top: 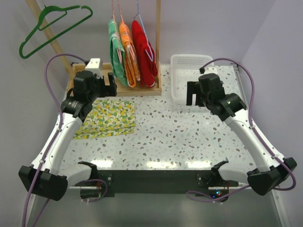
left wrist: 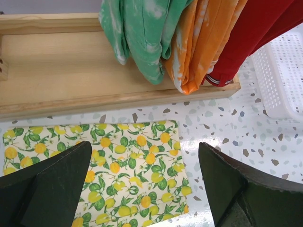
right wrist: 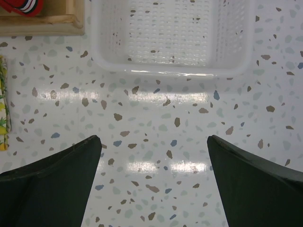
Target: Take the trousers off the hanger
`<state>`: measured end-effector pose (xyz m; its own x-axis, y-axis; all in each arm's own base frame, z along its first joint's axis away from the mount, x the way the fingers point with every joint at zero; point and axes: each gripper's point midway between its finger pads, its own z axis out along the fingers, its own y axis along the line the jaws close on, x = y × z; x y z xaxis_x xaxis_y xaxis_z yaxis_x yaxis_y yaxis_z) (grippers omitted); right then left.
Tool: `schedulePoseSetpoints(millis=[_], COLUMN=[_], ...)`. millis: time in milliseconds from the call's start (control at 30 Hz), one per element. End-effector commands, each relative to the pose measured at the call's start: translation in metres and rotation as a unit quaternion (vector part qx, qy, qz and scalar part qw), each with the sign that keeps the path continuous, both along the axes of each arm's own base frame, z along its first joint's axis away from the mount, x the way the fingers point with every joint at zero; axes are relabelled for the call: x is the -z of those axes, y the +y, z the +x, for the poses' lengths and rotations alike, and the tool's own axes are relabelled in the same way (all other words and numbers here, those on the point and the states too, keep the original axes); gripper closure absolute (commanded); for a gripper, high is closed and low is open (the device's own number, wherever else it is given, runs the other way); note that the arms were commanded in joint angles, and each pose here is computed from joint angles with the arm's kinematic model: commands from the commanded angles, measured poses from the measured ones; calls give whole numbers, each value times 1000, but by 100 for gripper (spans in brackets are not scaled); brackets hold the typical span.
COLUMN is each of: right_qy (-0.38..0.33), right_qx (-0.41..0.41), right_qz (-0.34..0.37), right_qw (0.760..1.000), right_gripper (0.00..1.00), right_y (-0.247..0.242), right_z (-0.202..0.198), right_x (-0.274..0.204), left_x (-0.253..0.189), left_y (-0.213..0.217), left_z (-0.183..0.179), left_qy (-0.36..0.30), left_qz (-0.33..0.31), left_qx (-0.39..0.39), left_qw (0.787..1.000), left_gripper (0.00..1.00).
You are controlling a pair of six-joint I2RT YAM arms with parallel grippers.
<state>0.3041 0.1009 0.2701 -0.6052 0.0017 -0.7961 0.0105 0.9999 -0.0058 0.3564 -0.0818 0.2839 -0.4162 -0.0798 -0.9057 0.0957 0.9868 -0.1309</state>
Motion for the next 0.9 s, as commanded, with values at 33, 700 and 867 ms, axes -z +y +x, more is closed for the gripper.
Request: schedulePoseSetpoints(millis=[33,700,867], right_qy=[-11,-6,6], right_qx=[-3,18,13], right_qz=[5,0,4], right_qw=[1000,1000,1000], right_gripper=[1,1,1], right_y=[5,0,6], right_z=[6,7,10], right_x=[-11,-4,4], left_x=[-26,-183,-213], left_y=[-3,-5,-15], left_z=[-7,5,31], left_qy=[-40,-174,-204], left_qz=[-8,-54,-65], left_qx=[12,1,9], left_qw=[999,983,977], left_gripper=[0,5,5])
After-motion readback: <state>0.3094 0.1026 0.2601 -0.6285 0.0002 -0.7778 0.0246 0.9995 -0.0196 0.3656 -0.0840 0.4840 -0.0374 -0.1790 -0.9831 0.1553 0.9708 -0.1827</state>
